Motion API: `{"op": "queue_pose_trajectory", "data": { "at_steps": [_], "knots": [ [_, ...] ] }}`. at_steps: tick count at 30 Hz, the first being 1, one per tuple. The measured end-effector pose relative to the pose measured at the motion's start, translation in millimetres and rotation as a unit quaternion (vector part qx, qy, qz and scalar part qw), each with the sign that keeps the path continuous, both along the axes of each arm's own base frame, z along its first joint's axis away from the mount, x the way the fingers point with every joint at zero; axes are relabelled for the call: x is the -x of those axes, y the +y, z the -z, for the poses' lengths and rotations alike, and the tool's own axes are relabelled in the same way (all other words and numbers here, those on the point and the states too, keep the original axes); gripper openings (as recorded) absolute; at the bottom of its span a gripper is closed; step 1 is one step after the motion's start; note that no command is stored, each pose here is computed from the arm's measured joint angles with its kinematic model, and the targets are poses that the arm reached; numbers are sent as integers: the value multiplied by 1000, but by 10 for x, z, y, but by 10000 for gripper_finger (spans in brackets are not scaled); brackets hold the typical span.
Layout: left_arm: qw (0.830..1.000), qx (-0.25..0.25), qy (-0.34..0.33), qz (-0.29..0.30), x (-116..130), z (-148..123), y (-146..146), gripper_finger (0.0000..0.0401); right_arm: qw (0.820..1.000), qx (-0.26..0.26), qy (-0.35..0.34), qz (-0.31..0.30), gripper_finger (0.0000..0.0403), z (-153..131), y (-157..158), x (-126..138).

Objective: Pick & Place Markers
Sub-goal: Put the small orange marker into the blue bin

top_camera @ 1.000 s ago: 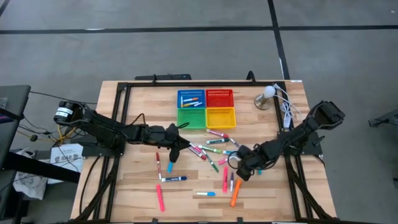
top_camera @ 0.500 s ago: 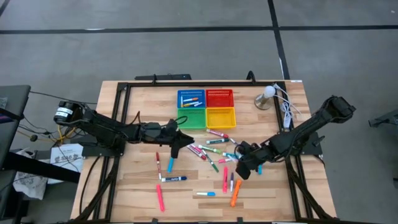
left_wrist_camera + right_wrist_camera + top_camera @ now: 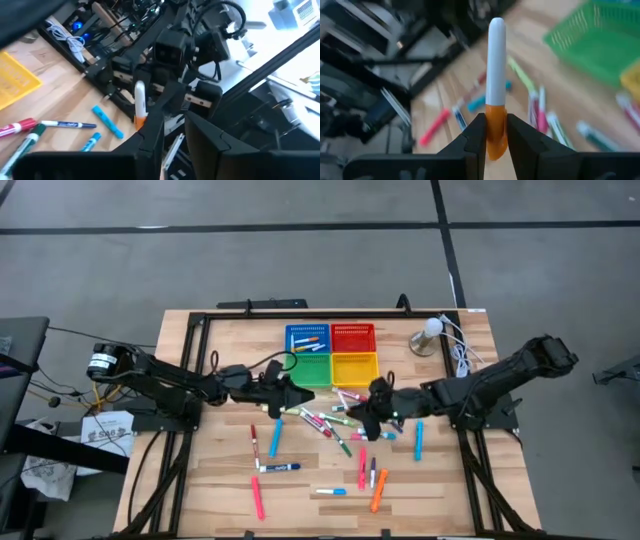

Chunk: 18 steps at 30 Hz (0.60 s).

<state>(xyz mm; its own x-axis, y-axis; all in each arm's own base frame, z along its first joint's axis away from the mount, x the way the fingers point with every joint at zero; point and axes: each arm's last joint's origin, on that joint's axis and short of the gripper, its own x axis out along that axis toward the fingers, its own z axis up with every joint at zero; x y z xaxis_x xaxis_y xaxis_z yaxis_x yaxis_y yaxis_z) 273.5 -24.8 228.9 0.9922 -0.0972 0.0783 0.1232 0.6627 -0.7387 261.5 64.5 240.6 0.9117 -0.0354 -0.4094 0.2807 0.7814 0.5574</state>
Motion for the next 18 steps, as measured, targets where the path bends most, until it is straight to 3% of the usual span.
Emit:
{"op": "queue_pose_trajectory", "data": {
  "at_steps": [11,18],
  "knots": [
    [998,19,-44,-48,-96,-254,46,163,997,9,-69,22,58,-133,-214,-97],
    [997,28,-37,-62,-155,-338,116,184,995,4,-95,24,58,-182,-223,-112]
  ]
}}
